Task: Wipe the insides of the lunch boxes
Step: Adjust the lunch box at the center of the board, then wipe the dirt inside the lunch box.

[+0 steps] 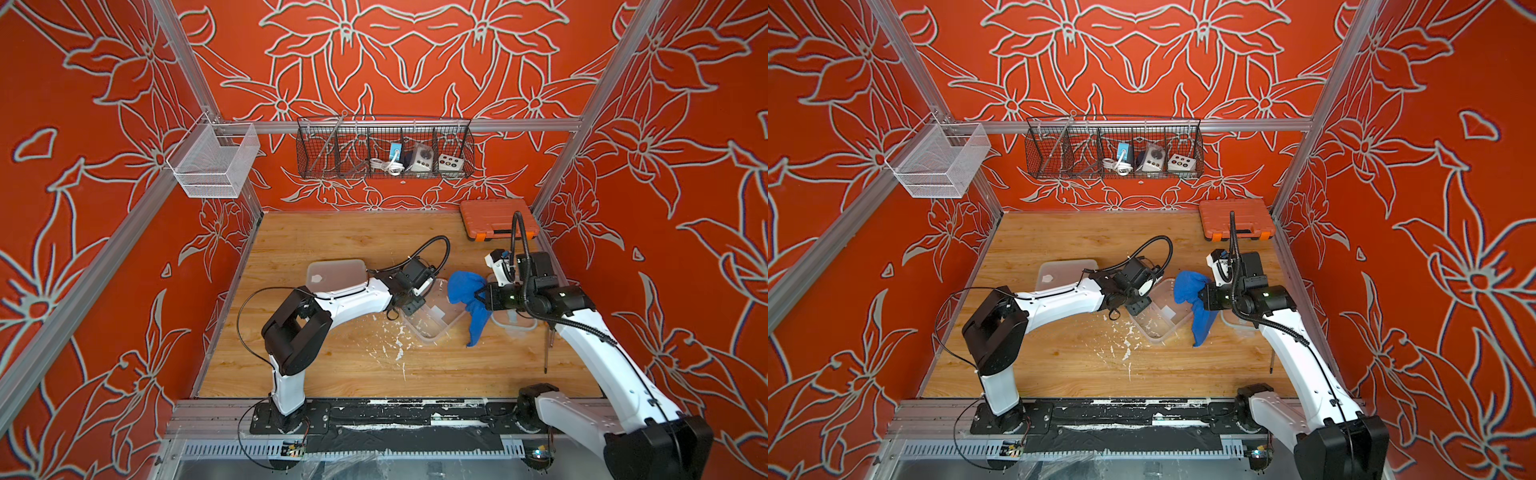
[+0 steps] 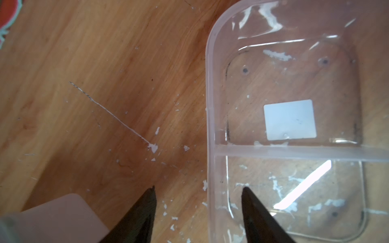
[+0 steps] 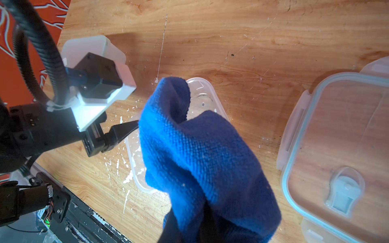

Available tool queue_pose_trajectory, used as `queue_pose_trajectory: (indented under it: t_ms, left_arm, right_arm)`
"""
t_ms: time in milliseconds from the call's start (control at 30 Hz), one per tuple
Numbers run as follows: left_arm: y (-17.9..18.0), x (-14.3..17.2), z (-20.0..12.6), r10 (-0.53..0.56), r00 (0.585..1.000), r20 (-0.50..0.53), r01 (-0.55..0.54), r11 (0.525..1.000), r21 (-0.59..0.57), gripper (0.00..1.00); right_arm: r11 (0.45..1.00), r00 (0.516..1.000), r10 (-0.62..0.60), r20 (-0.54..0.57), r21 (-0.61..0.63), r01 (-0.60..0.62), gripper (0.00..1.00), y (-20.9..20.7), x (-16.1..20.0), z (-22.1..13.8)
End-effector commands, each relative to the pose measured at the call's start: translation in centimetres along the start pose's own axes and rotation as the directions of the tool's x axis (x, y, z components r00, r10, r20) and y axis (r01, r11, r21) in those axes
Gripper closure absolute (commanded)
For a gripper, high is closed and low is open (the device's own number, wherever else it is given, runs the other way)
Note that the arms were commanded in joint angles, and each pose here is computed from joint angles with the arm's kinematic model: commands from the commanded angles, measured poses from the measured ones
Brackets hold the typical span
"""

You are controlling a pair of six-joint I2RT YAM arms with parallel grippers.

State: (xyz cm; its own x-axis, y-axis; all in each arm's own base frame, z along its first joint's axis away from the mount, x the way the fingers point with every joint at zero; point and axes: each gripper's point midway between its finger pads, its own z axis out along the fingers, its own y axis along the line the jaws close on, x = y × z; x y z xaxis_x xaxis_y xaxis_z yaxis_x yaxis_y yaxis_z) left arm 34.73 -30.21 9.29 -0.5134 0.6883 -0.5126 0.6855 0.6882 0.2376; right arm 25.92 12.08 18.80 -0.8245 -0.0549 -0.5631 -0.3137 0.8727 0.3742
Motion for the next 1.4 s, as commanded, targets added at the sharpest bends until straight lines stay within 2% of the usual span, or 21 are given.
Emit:
queue_pose_trajectory:
  t_ms: [0, 67, 100, 200, 333, 533, 767, 967, 1167, 1367]
  left_arm:
    - [2.1, -1.7, -4.2, -0.127, 0.989, 0.070, 0.130, 0.990, -0.054, 0.32]
    - [2.6, -0.9, -5.8, -0.256, 0.965, 0.062, 0.260, 0.964, -0.051, 0.32]
    - [2.1, -0.3, -6.4, -0.337, 0.940, 0.048, 0.338, 0.941, -0.012, 0.32]
    - [-0.8, 2.8, -6.6, -0.459, 0.887, -0.049, 0.462, 0.879, 0.118, 0.31]
    - [-2.1, 6.6, -5.6, -0.547, 0.829, -0.115, 0.558, 0.820, 0.126, 0.32]
    - [-4.5, 8.2, -3.9, -0.600, 0.775, -0.199, 0.631, 0.753, 0.189, 0.34]
    - [-4.6, 6.8, -3.7, -0.623, 0.765, -0.164, 0.644, 0.732, 0.224, 0.33]
    - [-4.3, 5.6, -4.6, -0.649, 0.750, -0.129, 0.657, 0.710, 0.252, 0.33]
    - [-5.7, 6.3, -3.1, -0.625, 0.751, -0.211, 0.660, 0.704, 0.264, 0.34]
    - [-5.3, 5.9, -2.1, -0.634, 0.750, -0.187, 0.661, 0.706, 0.255, 0.36]
  right_arm:
    - [1.000, 1.000, -0.022, -0.003, 0.004, 0.022, 1.00, -0.1, -0.7, 0.0]
    - [0.999, 0.999, -0.033, -0.007, -0.001, 0.033, 1.00, 0.0, -1.3, 0.3]
    - [0.999, 0.999, -0.036, -0.006, -0.011, 0.036, 1.00, 0.1, -1.6, 0.5]
    - [0.997, 0.999, -0.054, 0.000, -0.048, 0.054, 1.00, 1.0, -2.6, 1.1]
    - [0.993, 0.994, -0.106, -0.004, -0.053, 0.105, 1.00, 2.0, -3.4, 1.9]
    - [0.988, 0.983, -0.150, -0.102, -0.058, 0.145, 1.00, 2.2, -2.7, 5.5]
    - [0.988, 0.974, -0.156, -0.164, -0.015, 0.156, 1.00, 0.6, -1.3, 7.9]
    - [0.985, 0.958, -0.172, -0.228, -0.036, 0.169, 1.00, 0.6, -0.2, 10.0]
    - [0.986, 0.947, -0.169, -0.274, -0.047, 0.162, 1.00, 0.8, 1.3, 12.4]
    - [0.984, 0.947, -0.175, -0.269, -0.067, 0.163, 1.00, 1.6, 1.3, 13.8]
